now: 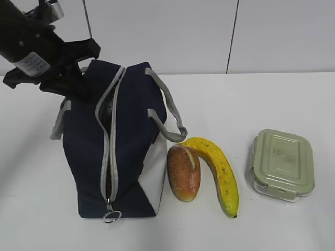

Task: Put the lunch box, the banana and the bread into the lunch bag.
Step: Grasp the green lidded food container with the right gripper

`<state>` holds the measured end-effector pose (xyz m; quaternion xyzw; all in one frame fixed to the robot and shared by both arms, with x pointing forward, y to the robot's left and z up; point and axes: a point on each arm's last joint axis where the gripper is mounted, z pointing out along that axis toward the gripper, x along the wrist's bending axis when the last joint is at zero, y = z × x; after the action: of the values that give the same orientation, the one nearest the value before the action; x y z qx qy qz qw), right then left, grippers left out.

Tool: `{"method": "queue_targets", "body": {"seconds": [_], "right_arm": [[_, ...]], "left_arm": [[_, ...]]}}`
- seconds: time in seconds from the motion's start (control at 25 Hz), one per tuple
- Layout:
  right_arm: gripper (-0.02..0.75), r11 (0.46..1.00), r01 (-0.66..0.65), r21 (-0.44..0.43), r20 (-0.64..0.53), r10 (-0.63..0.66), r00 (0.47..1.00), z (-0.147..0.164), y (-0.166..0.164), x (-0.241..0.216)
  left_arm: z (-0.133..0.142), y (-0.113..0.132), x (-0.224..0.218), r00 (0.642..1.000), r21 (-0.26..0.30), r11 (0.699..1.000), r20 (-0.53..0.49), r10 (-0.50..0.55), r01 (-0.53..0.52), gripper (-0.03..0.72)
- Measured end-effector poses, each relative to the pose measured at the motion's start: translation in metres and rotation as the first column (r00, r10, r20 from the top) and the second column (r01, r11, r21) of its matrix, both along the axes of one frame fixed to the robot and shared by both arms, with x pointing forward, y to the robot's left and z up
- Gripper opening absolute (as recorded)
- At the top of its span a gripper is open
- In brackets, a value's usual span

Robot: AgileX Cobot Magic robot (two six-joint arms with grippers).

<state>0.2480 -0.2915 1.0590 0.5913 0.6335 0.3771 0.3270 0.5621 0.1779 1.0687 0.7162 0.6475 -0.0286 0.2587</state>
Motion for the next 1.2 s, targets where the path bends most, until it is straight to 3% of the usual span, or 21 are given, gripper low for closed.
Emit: {"method": "queue_targets", "body": {"seconds": [0.24, 0.6, 0.84, 1.0, 1.2], "right_arm": [[0.545, 0.991, -0.008, 0.137, -0.141, 0.028, 0.990, 0.002, 0.009, 0.063], [0.545, 0.967, 0.013, 0.255, -0.344, 0.078, 0.936, -0.028, 0.019, 0.142], [0.545, 0.925, -0.013, 0.380, -0.391, 0.173, 0.904, -0.049, 0.026, 0.173], [0.545, 0.881, 0.037, 0.471, -0.387, 0.169, 0.907, -0.057, 0.009, 0.188], [0.545, 0.862, 0.073, 0.501, -0.423, 0.171, 0.890, -0.068, -0.003, 0.206]], "left_arm": [[0.001, 0.000, 0.001, 1.000, -0.003, 1.000, 0.015, 0.006, -0.006, -0.003], [0.001, 0.000, 0.001, 1.000, -0.003, 1.000, 0.016, 0.006, -0.006, -0.003], [0.001, 0.000, 0.001, 1.000, -0.003, 1.000, 0.016, 0.006, -0.006, -0.003], [0.001, 0.000, 0.001, 1.000, -0.003, 1.000, 0.016, 0.006, -0.006, -0.003], [0.001, 0.000, 0.001, 1.000, -0.004, 1.000, 0.015, 0.007, -0.006, -0.003]]}}
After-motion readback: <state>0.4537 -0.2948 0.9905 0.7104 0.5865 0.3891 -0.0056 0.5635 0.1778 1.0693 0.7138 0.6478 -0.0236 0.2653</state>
